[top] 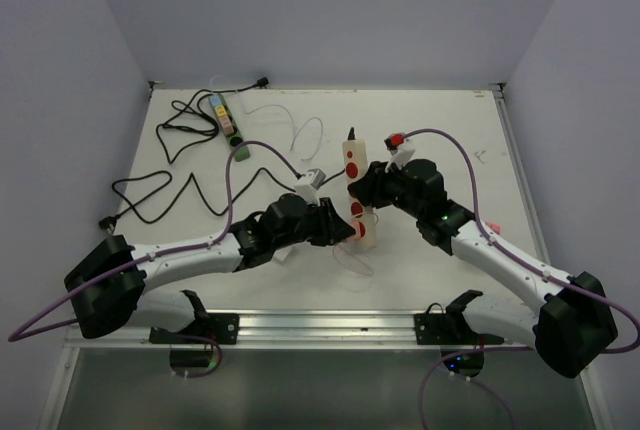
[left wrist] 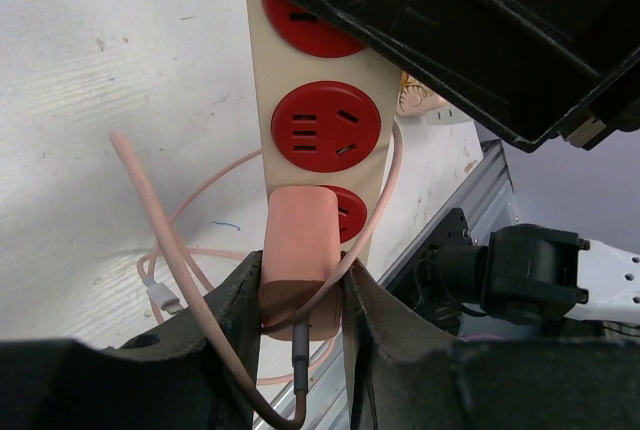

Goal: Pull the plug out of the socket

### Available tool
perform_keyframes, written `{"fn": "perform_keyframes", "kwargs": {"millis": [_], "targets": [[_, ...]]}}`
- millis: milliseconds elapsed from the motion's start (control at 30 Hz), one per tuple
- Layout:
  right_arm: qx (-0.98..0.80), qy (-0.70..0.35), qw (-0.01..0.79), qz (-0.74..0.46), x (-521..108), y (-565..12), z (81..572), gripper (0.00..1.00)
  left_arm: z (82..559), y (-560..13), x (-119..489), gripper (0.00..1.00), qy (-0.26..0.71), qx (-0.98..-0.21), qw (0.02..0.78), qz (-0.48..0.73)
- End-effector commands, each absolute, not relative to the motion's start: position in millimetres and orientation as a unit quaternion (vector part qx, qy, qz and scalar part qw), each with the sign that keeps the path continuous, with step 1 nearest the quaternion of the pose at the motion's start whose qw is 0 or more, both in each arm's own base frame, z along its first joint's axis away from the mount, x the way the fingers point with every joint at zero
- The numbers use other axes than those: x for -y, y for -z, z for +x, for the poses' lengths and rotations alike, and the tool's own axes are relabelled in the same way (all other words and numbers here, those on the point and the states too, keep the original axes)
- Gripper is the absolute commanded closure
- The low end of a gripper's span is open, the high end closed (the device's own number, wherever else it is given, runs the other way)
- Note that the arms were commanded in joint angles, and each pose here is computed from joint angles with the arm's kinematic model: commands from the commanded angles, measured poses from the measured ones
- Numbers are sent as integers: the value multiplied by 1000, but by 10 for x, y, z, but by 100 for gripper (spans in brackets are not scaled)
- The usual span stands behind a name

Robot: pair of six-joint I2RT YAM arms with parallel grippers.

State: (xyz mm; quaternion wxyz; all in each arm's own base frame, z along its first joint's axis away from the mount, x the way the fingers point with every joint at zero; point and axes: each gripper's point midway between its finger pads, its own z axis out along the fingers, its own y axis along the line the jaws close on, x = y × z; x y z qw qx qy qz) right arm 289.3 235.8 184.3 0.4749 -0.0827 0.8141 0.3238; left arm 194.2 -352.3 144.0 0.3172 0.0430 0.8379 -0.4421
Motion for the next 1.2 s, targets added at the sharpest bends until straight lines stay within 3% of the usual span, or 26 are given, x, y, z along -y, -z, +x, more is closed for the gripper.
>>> {"fn": "perform_keyframes", "kwargs": {"millis": [0, 67, 467, 800, 1167], "targets": [[-760, -349, 541, -88, -2407, -2331, 2986, 100, 1975, -1750, 3612, 90, 475, -809, 344, 43], [-769, -322, 545, -84, -2324, -2213, 3023, 100, 1956, -1797, 3571, 100, 478, -805, 349, 43], [-814, -145, 561, -33, -1688, -1745, 3324, 100, 1745, -1834, 3235, 100, 461, -816, 346, 54], [-832, -107, 543, -36, -1550, -1533, 3421, 100, 1609, -1782, 3001, 100, 383, -860, 318, 115], [-833, -94, 543, -46, -1527, -1451, 3435, 100, 1433, -2080, 2955, 100, 412, -854, 276, 158]]}}
